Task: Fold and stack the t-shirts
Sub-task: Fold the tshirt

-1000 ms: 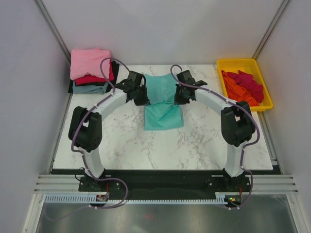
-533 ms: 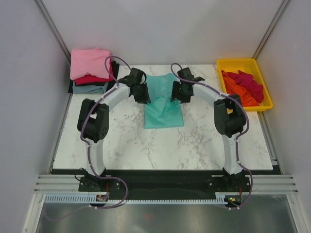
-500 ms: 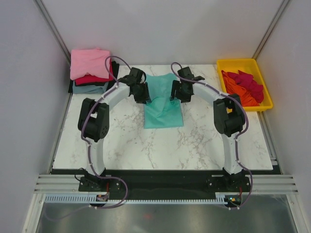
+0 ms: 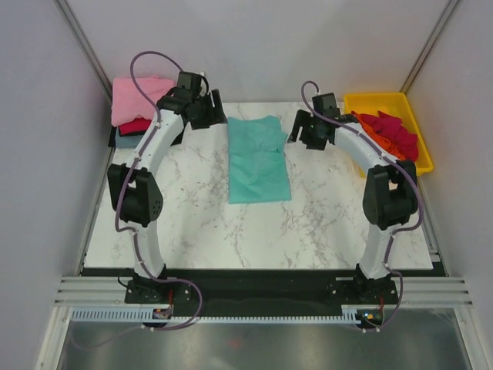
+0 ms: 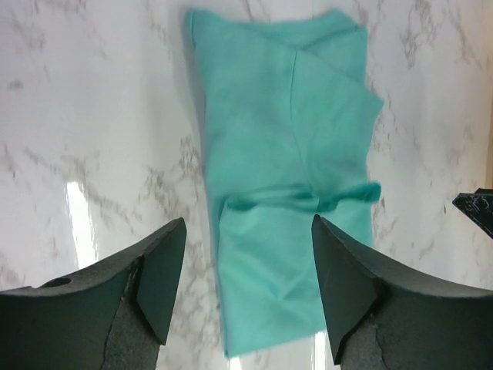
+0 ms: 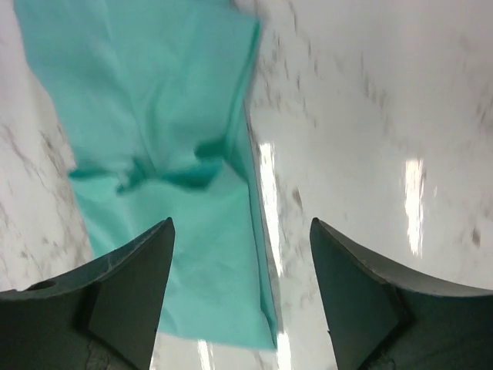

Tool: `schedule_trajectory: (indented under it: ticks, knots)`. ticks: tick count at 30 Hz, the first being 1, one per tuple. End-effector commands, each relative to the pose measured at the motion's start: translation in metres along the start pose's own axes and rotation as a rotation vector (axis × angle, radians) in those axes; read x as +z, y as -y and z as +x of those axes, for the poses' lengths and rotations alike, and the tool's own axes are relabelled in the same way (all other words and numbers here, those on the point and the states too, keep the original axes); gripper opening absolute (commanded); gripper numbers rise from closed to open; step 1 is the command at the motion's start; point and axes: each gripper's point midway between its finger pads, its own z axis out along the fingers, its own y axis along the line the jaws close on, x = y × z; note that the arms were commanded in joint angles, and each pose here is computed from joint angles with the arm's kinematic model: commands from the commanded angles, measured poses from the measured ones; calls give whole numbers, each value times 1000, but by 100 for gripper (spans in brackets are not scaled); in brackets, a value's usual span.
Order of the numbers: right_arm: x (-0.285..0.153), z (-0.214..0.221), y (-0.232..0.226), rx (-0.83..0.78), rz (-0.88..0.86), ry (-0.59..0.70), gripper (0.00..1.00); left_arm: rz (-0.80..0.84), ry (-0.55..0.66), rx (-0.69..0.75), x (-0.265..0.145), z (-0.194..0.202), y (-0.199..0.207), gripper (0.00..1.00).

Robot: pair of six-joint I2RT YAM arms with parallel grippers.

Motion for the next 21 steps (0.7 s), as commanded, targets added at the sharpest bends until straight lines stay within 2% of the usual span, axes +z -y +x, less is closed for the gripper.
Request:
schedule_trajectory:
  ticks: [1, 2, 3, 4, 5, 6, 7, 8, 9, 10, 13, 21]
  knots:
    - [-18, 71, 0, -27, -89, -99, 79, 7, -65, -3, -32, 44, -3, 73]
    - [-18, 83, -3, -36, -109, -107, 79, 56, -71, -16, -41, 69, -3, 72]
    - [-23, 114, 3, -33, -125, -166, 79, 75, -78, -32, -44, 82, -4, 72]
    - [-24, 127, 4, -36, -138, -188, 78, 90, -93, -50, -47, 98, -6, 72]
    - [-26, 135, 2, -39, -162, -191, 77, 82, -154, -82, -45, 134, -17, 72]
    - [-29, 155, 6, -44, -163, -223, 76, 126, -118, -83, -56, 135, -11, 72]
    - [-31, 162, 7, -43, -167, -233, 76, 110, -159, -112, -55, 163, -22, 72]
    - [-31, 167, 6, -46, -178, -233, 76, 127, -170, -123, -58, 173, -22, 72]
    - [-32, 179, 12, -43, -171, -251, 75, 160, -128, -121, -65, 169, -18, 72]
    - [-31, 183, 13, -37, -171, -259, 75, 156, -169, -144, -63, 194, -24, 72]
    - [-26, 195, 18, -27, -170, -280, 72, 196, -182, -178, -65, 220, -26, 71]
    - [-16, 212, 22, -5, -162, -311, 55, 248, -228, -252, -53, 257, -29, 69]
